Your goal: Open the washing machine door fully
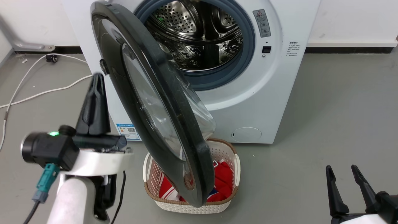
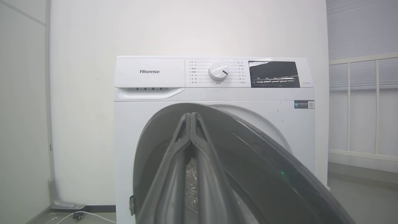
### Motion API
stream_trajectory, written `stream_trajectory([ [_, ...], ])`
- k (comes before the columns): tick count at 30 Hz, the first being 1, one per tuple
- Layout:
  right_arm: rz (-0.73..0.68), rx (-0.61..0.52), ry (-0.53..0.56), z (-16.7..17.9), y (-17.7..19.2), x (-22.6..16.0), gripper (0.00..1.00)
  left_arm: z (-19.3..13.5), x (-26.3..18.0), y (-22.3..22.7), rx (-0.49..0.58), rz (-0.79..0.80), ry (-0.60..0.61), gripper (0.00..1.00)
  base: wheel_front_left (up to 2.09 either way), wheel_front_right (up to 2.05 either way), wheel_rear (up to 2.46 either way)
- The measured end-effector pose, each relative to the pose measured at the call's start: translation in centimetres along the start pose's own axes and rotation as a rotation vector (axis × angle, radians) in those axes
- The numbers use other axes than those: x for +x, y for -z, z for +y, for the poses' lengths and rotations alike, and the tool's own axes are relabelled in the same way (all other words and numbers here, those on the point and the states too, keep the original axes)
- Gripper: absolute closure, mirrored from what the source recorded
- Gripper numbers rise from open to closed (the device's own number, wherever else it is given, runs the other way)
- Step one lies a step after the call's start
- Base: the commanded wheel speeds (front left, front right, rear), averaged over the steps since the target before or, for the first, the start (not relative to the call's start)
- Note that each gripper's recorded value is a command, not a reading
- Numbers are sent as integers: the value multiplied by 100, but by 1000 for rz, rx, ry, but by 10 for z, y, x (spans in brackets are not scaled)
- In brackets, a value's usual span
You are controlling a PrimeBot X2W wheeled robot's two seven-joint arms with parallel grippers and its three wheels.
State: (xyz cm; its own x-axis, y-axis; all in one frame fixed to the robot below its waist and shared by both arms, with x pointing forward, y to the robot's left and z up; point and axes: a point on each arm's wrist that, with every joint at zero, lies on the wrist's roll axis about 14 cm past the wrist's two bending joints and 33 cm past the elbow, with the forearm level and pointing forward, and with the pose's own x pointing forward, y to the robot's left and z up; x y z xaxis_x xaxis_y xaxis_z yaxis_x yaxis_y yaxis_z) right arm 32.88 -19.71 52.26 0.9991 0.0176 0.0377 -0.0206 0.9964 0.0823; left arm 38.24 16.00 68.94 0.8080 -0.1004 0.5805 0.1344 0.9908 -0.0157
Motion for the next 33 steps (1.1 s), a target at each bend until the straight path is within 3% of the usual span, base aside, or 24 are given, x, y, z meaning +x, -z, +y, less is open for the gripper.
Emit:
stream_trajectory([
  [4,0,2,-1,0,0,1,0,-7,14,-30,4,-95,21,100,0,0,0],
  [10,4,8,-6,2,1,1,0,-43,29,-88,-45,-252,114,100,0,0,0],
  [16,10,12,-8,3,3,0,0,-95,23,-102,-160,-243,263,100,0,0,0],
  [24,27,25,2,0,7,-2,0,-170,-13,-53,-335,34,476,100,0,0,0],
  [33,48,38,9,-1,12,-3,0,-222,-74,18,-414,399,600,100,0,0,0],
])
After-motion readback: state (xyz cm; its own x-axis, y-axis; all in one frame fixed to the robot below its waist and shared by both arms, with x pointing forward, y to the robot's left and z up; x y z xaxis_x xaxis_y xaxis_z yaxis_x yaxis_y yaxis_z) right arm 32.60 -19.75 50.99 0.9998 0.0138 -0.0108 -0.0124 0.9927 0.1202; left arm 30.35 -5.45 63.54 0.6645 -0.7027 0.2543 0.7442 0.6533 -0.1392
